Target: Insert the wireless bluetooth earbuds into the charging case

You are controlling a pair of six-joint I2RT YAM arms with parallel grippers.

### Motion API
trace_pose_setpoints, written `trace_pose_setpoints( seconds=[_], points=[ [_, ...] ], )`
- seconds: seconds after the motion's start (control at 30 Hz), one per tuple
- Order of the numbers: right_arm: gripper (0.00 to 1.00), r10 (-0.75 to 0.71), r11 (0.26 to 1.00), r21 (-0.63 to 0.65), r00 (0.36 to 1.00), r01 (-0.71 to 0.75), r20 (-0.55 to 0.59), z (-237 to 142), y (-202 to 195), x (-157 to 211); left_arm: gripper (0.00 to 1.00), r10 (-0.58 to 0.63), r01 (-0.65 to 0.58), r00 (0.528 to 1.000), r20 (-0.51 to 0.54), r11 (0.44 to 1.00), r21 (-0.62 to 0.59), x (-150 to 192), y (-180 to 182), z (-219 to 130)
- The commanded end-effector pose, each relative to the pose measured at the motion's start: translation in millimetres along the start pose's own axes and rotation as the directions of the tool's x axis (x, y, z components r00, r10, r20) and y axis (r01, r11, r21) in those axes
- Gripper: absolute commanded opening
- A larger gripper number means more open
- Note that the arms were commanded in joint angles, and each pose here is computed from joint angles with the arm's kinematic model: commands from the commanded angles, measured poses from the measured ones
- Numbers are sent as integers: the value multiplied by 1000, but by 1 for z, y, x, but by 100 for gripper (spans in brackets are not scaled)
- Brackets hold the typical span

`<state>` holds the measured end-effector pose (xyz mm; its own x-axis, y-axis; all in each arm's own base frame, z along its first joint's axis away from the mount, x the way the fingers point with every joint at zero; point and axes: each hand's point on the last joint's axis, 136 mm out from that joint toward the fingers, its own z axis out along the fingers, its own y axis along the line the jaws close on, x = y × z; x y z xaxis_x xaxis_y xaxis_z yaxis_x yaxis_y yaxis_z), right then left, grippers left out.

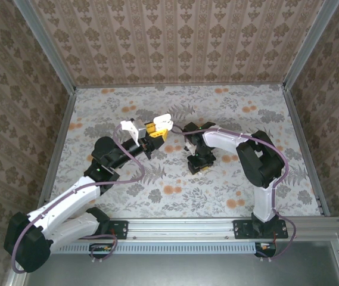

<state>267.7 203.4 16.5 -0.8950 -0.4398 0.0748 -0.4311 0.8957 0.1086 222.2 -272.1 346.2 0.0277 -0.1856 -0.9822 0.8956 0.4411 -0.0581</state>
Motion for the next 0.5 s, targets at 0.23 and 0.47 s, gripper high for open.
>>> trace_pose_setpoints(
  seconds=[0.23,0.47],
  points=[
    [41,-8,1000,21,1000,8,-11,2,-2,-5,25,20,-20,1000,6,1000,-5,-1,1,-1],
    [39,-6,1000,15,1000,6,-30,6,-1,2,25,17,-17,1000,-1,1000,-4,1,1,0]
  ],
)
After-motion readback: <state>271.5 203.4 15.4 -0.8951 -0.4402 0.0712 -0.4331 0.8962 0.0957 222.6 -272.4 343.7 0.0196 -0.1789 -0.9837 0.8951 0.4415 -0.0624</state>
